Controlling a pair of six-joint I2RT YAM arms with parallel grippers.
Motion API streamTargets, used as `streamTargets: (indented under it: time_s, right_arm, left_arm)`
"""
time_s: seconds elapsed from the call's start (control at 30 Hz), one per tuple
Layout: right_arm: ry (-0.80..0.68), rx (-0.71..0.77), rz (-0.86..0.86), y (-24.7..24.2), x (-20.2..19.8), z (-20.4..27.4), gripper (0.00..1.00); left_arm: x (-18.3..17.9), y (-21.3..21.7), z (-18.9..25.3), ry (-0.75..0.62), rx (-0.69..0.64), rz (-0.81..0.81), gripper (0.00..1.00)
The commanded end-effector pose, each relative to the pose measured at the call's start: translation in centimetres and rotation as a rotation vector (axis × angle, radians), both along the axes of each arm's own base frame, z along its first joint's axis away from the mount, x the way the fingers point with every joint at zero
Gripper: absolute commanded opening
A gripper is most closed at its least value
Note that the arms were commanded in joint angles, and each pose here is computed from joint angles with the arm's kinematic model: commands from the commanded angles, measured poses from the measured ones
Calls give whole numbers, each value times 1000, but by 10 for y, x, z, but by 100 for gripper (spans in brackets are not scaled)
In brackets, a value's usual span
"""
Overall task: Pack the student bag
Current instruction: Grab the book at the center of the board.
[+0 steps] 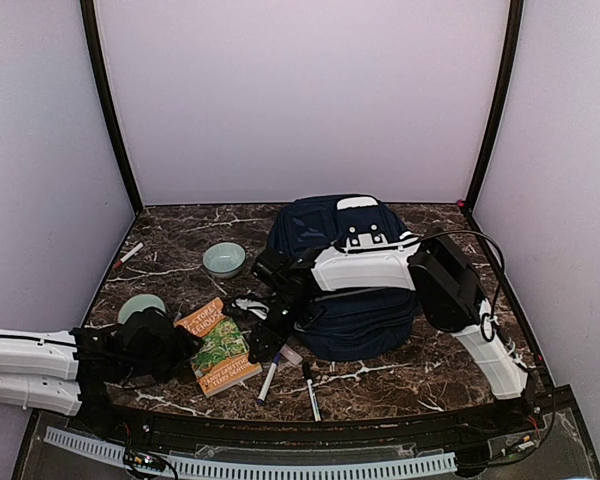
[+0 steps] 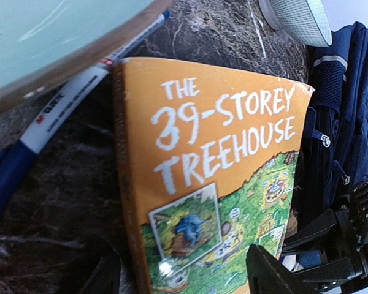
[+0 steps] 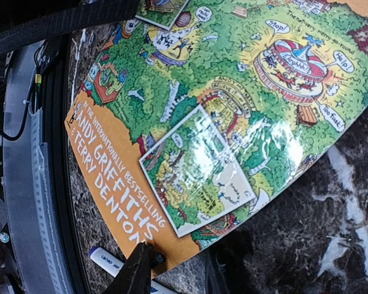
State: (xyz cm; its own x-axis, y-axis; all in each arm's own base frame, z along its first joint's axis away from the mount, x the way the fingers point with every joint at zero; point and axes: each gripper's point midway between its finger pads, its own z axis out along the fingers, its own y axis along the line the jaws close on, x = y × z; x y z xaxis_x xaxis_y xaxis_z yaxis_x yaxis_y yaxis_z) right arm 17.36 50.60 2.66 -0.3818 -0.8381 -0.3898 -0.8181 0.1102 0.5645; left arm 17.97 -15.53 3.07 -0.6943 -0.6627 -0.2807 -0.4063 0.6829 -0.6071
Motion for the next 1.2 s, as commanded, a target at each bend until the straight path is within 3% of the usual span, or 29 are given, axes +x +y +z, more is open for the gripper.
streamTargets:
  time_s: [0.0, 0.1, 0.37, 0.47, 0.8, 1.17]
  right_arm:
    - [-43, -203, -28, -28, 4, -85, 28]
    - [-16, -203, -17, -30, -2, -94, 28]
    - [-20, -214, -16, -32, -1, -111, 26]
    - [-23, -239, -22, -34, 0, -121, 26]
    - [-46, -371, -93, -55, 6, -160, 17]
    - [-24, -455, -113, -72, 1, -194, 14]
  left_arm:
    - [0, -4, -16, 13, 21, -60, 73]
    - [10, -11, -13, -28, 26, -86, 73]
    - [34, -62, 38, -278, -105, -280, 71]
    - [35, -73, 51, -312, -145, -320, 69]
    - [25, -78, 67, -294, -183, -370, 60]
    - [17, -58, 52, -219, -146, -312, 65]
